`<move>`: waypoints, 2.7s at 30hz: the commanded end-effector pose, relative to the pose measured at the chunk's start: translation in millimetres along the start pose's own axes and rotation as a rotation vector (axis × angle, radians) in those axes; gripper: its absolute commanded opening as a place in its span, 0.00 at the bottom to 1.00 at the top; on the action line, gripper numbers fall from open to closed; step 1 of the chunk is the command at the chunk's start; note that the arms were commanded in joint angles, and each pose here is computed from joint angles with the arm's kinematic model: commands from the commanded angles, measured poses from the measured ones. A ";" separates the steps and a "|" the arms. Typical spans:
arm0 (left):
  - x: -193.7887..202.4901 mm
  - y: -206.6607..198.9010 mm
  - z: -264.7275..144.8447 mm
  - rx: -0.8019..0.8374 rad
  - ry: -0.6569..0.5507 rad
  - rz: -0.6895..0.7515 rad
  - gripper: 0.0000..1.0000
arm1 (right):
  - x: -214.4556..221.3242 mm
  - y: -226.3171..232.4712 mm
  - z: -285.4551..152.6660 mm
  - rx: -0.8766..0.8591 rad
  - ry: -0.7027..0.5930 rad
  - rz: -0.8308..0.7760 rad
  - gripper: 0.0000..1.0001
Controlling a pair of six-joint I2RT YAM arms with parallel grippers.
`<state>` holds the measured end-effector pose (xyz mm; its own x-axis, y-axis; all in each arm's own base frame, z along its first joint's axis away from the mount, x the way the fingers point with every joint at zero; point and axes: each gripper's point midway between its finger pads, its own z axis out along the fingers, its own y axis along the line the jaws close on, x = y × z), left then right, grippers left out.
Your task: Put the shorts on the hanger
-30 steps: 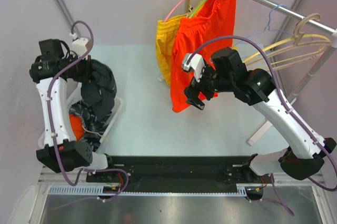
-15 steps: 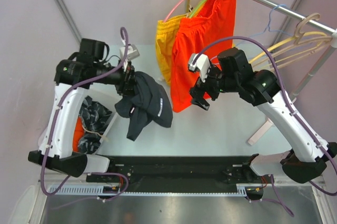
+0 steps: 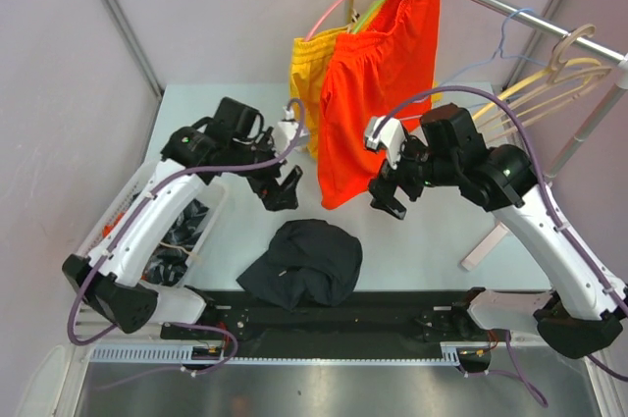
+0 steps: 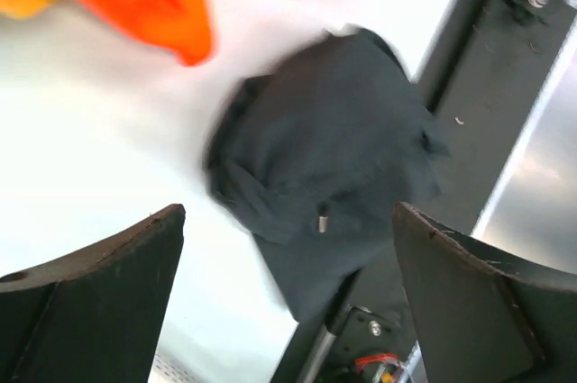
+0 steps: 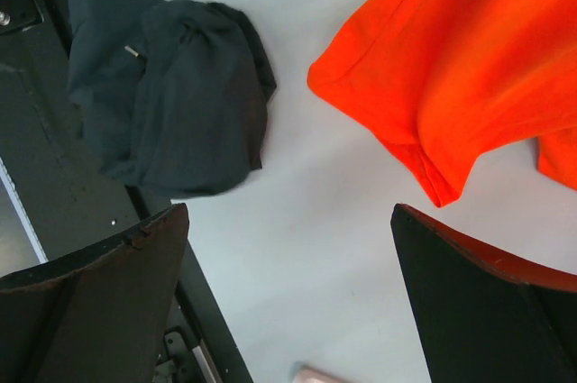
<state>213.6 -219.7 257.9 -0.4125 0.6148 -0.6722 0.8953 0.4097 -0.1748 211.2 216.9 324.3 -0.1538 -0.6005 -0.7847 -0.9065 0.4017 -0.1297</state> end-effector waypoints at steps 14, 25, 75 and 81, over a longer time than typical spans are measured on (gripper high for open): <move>56.0 8.0 -41.2 -0.109 -0.324 0.120 0.98 | 32.5 47.2 62.9 -0.151 0.136 -0.187 1.00; 41.8 56.1 -113.3 -0.306 -0.540 -0.152 0.99 | -46.2 100.0 176.3 -0.221 -0.102 -0.190 0.94; -13.1 22.6 -135.7 -0.262 -0.637 0.347 0.98 | -197.4 57.5 53.5 -0.390 -0.701 -0.181 0.00; -35.3 -3.6 -148.3 -0.245 -0.675 0.504 0.95 | -182.2 75.3 44.4 -0.489 -0.648 -0.201 0.00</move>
<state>211.2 -131.3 354.5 0.1025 0.2588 -0.9605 0.8705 0.4440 0.2125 217.3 399.0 401.7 0.1185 -0.0982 -0.9881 -0.9930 -0.0114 -0.1180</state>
